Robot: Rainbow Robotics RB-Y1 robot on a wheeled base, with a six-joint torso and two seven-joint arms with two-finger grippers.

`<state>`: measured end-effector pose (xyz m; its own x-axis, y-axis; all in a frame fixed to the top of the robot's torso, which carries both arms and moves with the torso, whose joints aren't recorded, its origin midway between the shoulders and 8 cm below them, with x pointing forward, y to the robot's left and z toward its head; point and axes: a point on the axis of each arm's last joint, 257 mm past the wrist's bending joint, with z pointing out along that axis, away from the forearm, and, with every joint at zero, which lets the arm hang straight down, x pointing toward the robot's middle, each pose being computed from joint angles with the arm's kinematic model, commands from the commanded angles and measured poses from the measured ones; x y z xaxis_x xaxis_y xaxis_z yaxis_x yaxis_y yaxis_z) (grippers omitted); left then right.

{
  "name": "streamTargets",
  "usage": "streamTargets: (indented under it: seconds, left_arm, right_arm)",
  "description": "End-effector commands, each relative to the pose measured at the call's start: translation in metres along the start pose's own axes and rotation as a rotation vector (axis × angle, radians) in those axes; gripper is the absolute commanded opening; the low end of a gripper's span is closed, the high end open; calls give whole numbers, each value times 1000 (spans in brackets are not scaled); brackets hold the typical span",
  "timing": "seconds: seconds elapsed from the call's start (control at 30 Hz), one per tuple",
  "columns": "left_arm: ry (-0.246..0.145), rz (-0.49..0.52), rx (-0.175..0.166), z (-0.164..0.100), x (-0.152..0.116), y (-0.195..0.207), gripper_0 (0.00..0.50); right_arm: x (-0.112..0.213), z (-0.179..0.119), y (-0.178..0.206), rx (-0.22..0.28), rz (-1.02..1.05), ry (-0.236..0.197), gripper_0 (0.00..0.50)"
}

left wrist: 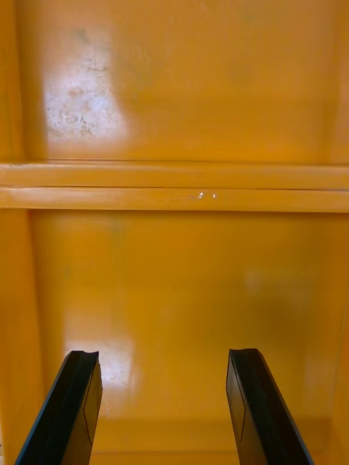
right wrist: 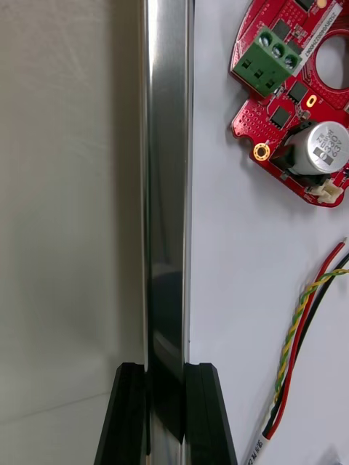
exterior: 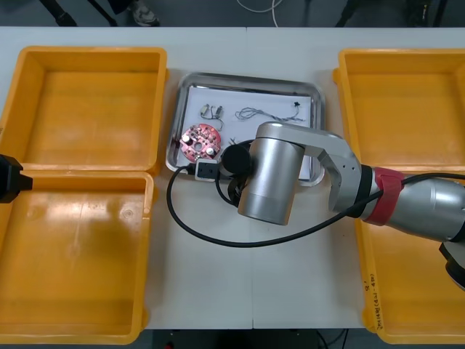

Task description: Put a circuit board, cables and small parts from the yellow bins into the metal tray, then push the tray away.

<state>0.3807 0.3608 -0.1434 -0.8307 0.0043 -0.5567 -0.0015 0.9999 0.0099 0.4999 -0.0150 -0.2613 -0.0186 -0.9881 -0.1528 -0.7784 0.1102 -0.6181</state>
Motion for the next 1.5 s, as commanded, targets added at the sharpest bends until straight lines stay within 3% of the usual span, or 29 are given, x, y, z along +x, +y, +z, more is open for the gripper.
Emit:
streamTargets:
  seconds: [0.03, 0.77, 1.3, 1.5]
  left_arm:
    - [-11, 75, -20, -6, 2, 4, 500]
    - [-11, 75, -20, -6, 2, 4, 500]
    - [-11, 75, -20, -6, 2, 4, 500]
    - [-11, 75, -20, -6, 2, 4, 500]
  right_arm:
    - [-3, 2, -26, 40, -33, -9, 0]
    - [5, 25, -92, 158, -107, -39, 0]
    - [27, 22, -128, 181, -76, 0, 0]
    - [22, 23, -138, 196, -73, -16, 0]
